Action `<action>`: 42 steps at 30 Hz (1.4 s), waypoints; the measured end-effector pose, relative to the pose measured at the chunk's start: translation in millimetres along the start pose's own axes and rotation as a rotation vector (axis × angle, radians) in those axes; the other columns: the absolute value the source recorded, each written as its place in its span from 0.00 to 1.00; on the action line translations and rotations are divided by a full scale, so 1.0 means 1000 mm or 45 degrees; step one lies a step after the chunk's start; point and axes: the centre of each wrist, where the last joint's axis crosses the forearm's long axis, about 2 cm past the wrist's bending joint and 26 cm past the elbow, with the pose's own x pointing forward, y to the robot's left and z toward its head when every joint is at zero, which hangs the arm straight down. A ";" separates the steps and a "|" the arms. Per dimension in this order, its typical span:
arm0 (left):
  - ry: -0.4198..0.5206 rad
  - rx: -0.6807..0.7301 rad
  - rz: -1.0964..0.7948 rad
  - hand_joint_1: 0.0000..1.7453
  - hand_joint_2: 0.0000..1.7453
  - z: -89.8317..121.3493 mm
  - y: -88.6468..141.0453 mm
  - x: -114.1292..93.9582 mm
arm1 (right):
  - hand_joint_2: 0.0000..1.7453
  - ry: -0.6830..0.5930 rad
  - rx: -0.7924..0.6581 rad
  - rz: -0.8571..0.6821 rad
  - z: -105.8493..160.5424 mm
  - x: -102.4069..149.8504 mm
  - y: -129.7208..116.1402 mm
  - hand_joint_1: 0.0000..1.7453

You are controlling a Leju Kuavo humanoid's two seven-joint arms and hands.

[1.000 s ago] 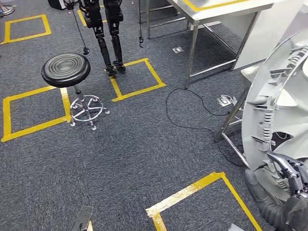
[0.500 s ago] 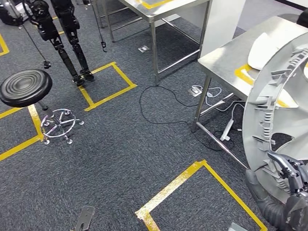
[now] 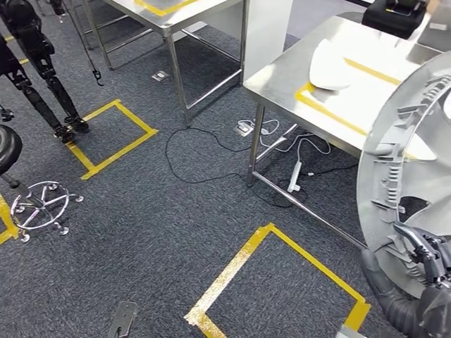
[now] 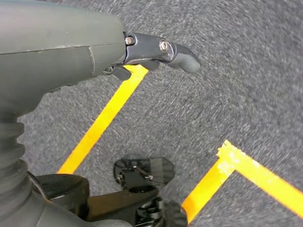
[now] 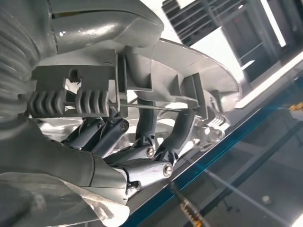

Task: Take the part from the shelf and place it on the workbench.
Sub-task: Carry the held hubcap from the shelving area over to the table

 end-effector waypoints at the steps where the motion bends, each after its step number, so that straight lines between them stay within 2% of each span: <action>1: 0.001 -0.001 0.000 0.00 1.00 0.000 0.000 -0.001 | 1.00 -0.003 0.000 0.002 0.000 0.000 0.000 1.00; 14: -0.009 -0.012 0.001 0.00 1.00 -0.001 0.001 0.002 | 1.00 -0.001 0.009 0.004 0.002 0.000 -0.001 1.00; 24: 0.003 -0.007 -0.005 0.00 1.00 -0.001 0.003 -0.004 | 1.00 0.006 0.011 0.000 0.003 0.001 -0.001 1.00; 42: -0.014 -0.018 -0.008 0.00 1.00 0.000 0.000 0.002 | 1.00 0.015 0.026 0.020 0.005 0.001 -0.001 1.00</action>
